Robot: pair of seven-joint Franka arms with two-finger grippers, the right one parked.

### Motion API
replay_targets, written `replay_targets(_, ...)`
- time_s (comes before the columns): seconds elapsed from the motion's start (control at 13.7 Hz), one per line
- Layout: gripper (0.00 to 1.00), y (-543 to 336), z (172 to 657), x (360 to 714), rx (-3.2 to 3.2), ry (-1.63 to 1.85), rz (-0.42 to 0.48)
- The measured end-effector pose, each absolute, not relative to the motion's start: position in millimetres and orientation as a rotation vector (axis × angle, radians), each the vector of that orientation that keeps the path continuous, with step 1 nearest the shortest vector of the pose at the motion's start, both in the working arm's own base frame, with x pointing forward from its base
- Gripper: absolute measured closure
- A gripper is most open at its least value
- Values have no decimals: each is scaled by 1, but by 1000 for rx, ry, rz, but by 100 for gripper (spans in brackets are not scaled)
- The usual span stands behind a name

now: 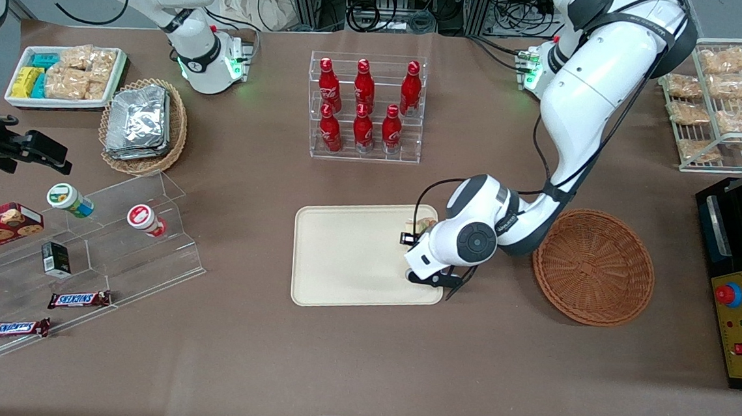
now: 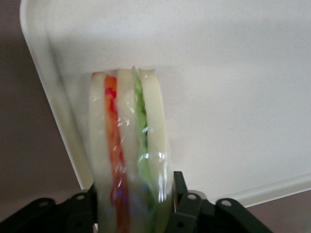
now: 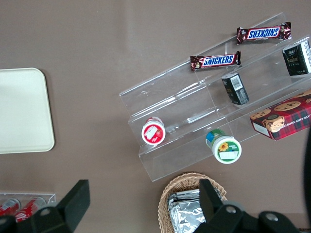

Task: Place sandwich from basket to tray
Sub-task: 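Open the left gripper to release the sandwich on the tray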

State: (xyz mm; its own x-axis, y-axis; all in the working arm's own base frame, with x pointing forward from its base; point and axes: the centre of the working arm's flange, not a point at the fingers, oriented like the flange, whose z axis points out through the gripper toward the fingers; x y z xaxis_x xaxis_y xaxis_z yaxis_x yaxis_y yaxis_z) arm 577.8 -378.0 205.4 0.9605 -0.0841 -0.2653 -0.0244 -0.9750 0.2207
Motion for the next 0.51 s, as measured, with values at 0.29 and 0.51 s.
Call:
replay_targets(0.29, 9, -378, 207, 581, 2892, -76, -381)
replay_targets(0.51, 9, -376, 214, 589, 2890, -66, -351)
